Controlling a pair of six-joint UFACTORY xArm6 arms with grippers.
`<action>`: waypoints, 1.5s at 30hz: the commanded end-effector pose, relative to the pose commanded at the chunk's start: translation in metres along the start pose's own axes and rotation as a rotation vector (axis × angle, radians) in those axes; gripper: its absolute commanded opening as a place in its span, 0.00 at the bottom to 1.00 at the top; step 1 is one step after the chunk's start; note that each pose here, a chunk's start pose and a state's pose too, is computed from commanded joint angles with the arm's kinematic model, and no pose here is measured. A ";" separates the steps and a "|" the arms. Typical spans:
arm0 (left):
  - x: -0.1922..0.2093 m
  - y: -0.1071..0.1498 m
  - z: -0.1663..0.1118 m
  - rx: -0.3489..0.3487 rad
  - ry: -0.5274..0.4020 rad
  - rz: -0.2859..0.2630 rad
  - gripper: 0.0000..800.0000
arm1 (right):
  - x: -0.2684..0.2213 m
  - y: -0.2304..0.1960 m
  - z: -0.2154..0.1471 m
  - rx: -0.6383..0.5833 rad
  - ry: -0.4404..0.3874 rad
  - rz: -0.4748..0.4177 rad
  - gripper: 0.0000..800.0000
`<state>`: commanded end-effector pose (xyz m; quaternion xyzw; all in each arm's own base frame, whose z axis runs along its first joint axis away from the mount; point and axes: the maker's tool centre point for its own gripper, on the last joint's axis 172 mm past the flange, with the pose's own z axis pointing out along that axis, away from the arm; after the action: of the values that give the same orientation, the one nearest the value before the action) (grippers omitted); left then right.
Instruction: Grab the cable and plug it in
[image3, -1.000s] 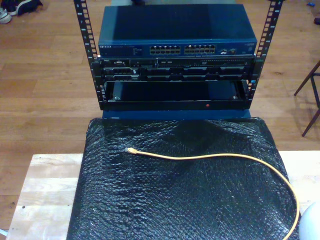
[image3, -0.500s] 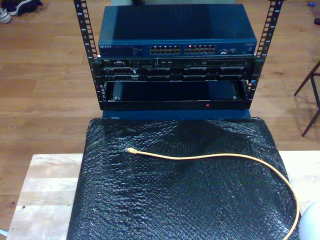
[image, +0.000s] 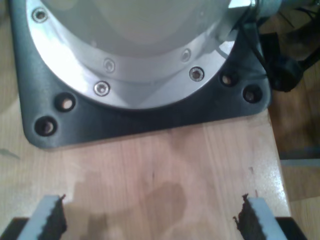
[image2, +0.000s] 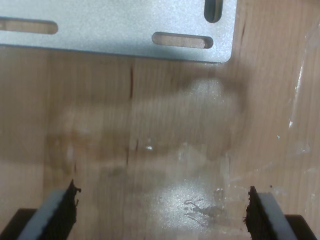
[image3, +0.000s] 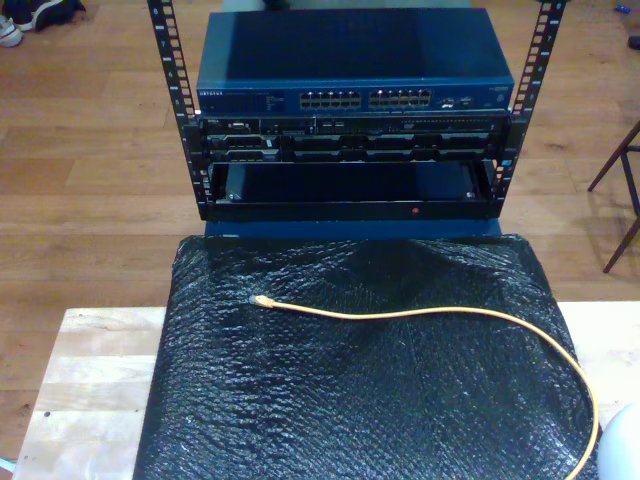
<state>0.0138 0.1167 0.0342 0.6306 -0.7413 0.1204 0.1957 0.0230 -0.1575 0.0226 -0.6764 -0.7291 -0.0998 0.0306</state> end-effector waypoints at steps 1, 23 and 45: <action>0.000 0.000 0.000 0.000 0.000 0.000 1.00 | 0.000 0.000 0.000 0.000 0.000 0.002 1.00; 0.003 0.004 -0.022 -0.010 0.025 -0.003 1.00 | -0.012 0.012 -0.067 -0.016 0.017 0.041 1.00; 0.007 0.001 -0.084 -0.034 0.068 0.003 1.00 | -0.045 0.063 -0.149 -0.004 0.092 0.271 1.00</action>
<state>0.0229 0.1459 0.1123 0.6218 -0.7370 0.1293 0.2314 0.0753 -0.2259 0.1669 -0.7636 -0.6285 -0.1270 0.0756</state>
